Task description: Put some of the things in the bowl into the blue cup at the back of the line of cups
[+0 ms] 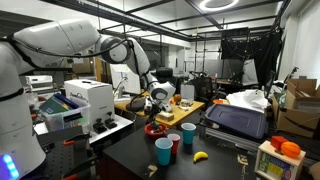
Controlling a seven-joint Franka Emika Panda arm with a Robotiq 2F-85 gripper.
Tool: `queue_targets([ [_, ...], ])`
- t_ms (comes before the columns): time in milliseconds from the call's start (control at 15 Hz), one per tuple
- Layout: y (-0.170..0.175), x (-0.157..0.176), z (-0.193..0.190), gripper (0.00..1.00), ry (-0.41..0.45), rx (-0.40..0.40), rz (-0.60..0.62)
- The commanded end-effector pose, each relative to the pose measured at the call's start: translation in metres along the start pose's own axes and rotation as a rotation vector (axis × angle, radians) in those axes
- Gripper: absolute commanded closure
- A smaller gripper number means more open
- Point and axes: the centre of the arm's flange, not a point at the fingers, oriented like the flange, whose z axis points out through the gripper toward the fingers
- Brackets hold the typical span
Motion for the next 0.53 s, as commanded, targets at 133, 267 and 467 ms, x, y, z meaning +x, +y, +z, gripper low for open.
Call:
queue_targets([
  [133, 0.015, -0.024, -0.051, 0.98, 0.025, 0.040, 0.025],
  [267, 0.016, -0.021, -0.067, 0.98, 0.043, 0.055, 0.035],
  [467, 0.013, -0.018, -0.098, 0.98, 0.086, 0.108, 0.059],
])
